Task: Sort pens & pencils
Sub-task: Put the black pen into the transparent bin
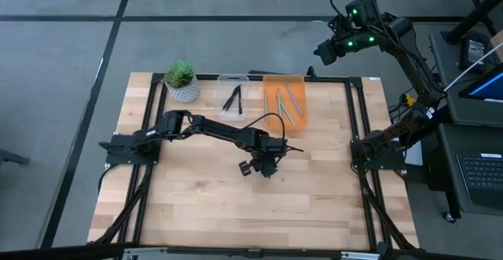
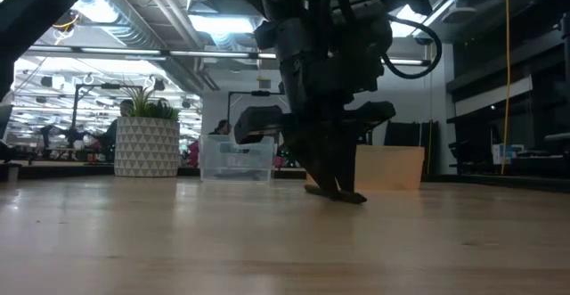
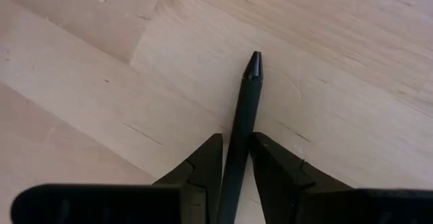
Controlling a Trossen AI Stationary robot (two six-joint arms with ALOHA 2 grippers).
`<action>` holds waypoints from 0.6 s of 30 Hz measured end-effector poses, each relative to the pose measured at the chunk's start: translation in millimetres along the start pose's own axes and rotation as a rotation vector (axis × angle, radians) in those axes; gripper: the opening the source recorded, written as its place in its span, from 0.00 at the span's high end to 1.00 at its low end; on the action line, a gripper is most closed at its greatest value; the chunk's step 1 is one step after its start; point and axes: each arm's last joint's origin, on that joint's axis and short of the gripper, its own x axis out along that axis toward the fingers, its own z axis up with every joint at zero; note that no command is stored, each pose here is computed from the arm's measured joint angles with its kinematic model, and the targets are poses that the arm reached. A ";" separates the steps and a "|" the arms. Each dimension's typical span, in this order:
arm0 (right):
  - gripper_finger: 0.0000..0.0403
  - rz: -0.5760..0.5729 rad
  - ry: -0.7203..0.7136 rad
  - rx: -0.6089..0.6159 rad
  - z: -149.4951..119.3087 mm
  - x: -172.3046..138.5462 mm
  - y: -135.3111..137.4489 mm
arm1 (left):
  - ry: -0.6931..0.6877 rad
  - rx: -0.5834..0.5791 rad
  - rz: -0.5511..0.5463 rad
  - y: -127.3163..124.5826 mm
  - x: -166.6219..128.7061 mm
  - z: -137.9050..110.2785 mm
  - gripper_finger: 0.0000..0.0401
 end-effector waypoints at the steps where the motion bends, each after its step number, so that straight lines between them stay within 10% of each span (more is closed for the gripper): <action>1: 0.90 0.001 -0.004 -0.001 0.4 0.0 0.1 | 0.001 0.000 0.000 -0.2 0.1 0.1 0.81; 18: 0.90 0.004 -0.024 0.004 2.4 0.0 0.4 | 0.041 -0.091 -0.038 -4.9 -2.7 3.4 0.96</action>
